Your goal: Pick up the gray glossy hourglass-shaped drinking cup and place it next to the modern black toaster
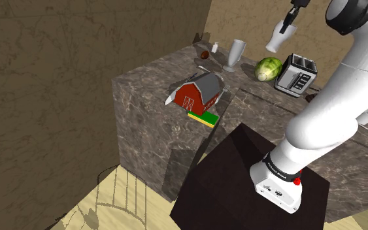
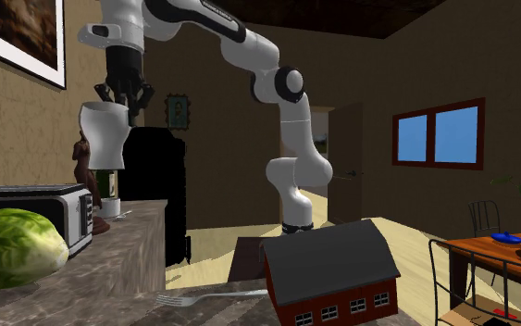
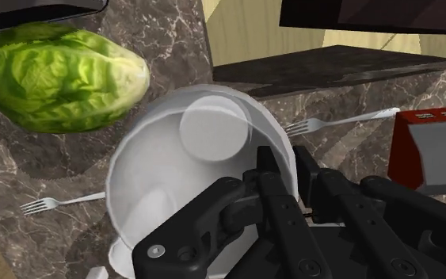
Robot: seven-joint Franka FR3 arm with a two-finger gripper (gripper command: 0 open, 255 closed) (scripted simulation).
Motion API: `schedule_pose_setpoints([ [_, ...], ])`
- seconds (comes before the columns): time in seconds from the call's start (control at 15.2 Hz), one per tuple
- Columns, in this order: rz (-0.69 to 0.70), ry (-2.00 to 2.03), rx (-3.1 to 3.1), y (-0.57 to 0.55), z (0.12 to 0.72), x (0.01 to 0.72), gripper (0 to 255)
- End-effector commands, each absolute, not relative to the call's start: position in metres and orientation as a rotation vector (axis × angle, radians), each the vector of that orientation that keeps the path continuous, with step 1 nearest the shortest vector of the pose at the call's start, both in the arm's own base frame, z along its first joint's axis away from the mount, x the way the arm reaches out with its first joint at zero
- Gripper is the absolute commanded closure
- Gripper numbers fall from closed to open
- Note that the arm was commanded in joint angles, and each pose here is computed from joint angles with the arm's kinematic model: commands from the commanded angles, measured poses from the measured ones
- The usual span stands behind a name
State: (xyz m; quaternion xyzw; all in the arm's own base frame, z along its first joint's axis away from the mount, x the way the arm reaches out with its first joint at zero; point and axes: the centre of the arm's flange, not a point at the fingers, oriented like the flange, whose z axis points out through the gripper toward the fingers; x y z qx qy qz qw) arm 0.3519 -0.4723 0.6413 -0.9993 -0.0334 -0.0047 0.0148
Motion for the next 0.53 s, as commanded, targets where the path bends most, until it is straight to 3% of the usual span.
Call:
schedule_pose_setpoints([
  [0.0, -0.015, -0.106, -3.111, -0.49, 0.643, 0.333, 255],
  [0.46, -0.015, -0.106, -3.111, -0.549, 0.643, 0.262, 255],
])
